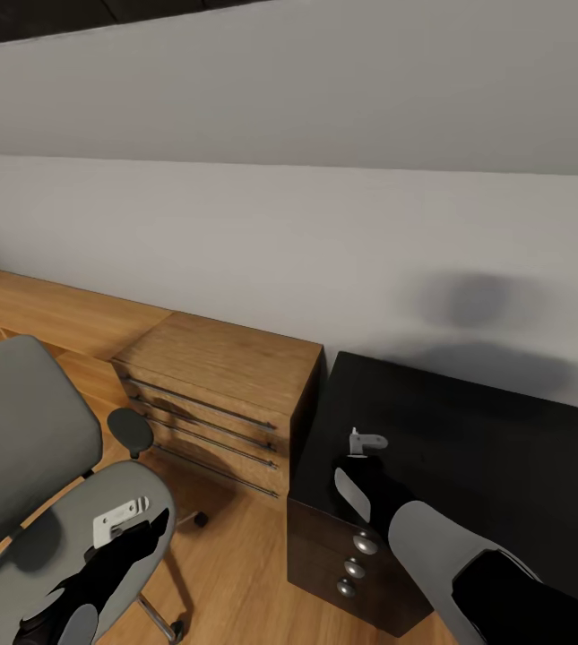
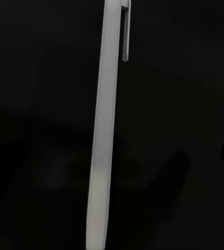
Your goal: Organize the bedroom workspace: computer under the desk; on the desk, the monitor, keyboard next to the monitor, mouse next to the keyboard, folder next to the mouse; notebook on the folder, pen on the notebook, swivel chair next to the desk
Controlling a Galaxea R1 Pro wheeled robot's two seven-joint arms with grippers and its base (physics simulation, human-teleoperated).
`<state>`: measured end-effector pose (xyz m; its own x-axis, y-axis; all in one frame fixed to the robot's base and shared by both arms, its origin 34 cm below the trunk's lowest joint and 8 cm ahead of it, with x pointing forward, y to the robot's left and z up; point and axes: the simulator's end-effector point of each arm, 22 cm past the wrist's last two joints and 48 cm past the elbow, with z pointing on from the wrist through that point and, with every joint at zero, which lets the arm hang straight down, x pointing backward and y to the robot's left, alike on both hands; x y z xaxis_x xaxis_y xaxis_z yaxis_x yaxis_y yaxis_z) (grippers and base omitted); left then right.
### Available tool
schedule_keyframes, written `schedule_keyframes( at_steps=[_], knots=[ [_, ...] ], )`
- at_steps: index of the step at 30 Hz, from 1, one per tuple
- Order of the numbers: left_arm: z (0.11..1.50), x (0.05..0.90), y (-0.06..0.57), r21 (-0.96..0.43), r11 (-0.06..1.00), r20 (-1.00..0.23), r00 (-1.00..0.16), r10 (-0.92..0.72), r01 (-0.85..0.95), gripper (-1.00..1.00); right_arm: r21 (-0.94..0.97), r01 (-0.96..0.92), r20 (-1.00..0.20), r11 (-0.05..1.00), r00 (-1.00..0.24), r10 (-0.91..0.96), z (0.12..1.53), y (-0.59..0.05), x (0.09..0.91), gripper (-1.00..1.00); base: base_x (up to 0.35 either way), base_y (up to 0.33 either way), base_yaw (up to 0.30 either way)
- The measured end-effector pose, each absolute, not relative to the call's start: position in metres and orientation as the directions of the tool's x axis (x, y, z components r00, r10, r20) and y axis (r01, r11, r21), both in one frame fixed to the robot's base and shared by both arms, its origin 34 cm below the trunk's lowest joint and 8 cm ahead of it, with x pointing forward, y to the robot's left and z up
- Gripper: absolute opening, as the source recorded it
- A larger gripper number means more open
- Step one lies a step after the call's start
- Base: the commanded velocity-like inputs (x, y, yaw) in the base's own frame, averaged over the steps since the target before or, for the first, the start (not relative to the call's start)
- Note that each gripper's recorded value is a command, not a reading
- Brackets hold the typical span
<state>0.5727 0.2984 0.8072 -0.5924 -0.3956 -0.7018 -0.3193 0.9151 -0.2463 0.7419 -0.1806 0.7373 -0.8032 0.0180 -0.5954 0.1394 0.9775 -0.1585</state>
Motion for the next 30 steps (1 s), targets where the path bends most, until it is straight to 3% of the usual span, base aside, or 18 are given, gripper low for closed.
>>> schedule_keyframes(
  at_steps=[30],
  knots=[
    [0.807, 0.5728, 0.2985, -0.246, 0.915, -0.702, -0.593, -0.395, -0.319, 1.0, -0.145, 0.145, -0.595, 0.979, -0.803, 0.031, 0.7364, -0.1793, 0.7418, -1.0, 0.0, 0.0, 0.0]
  ],
)
